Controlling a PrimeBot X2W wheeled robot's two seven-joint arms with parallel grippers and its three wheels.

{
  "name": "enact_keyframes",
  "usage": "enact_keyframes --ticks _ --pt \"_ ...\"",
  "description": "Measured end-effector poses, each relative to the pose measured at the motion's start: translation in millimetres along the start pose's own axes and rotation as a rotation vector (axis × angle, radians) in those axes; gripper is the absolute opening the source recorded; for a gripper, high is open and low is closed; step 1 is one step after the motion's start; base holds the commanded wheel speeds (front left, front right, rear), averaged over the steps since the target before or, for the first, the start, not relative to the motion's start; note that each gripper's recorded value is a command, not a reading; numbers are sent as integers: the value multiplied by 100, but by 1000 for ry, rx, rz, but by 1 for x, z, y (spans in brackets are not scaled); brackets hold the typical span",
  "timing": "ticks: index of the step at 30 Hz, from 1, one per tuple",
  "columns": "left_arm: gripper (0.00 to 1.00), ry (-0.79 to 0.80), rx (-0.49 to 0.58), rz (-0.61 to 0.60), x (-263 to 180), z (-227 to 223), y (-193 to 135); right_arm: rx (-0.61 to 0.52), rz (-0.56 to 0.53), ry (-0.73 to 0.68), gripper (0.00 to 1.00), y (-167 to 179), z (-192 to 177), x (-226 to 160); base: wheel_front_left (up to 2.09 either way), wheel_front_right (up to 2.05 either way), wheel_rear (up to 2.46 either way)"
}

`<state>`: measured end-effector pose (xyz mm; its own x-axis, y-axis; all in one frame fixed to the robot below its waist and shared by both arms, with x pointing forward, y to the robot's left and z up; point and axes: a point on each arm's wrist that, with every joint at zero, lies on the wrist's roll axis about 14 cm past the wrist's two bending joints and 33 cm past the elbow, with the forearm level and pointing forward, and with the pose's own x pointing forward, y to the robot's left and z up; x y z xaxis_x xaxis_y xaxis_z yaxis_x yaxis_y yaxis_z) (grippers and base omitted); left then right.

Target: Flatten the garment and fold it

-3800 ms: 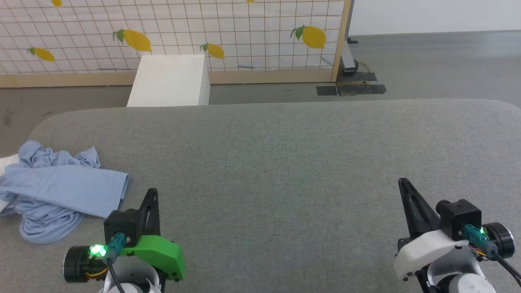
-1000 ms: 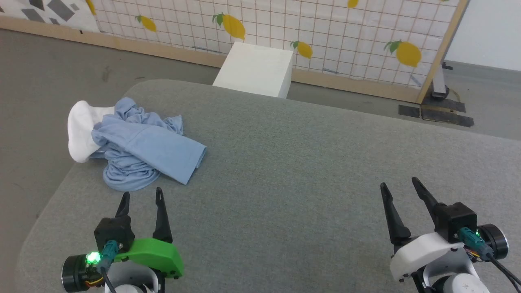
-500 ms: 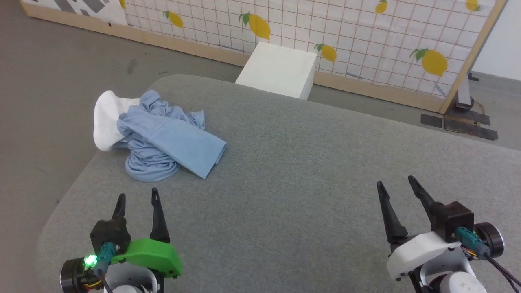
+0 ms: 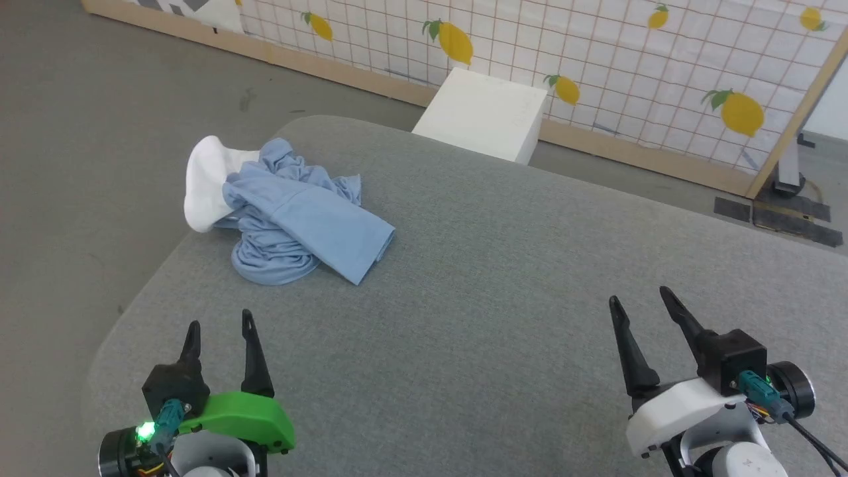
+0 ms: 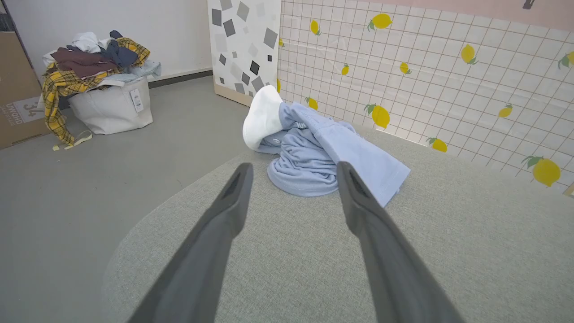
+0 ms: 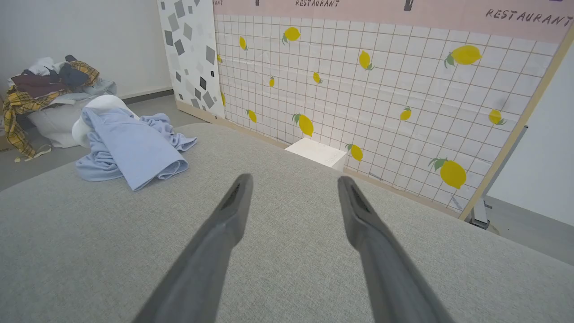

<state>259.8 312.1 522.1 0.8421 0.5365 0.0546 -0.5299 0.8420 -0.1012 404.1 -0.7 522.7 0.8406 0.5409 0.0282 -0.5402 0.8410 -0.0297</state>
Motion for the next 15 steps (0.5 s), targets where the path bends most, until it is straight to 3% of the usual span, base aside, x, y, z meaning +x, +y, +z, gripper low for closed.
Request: enact_keyframes --ticks 15 --pt "100 -10 -9 78 -10 0 23 3 59 -15 100 19 3 11 0 0 0"
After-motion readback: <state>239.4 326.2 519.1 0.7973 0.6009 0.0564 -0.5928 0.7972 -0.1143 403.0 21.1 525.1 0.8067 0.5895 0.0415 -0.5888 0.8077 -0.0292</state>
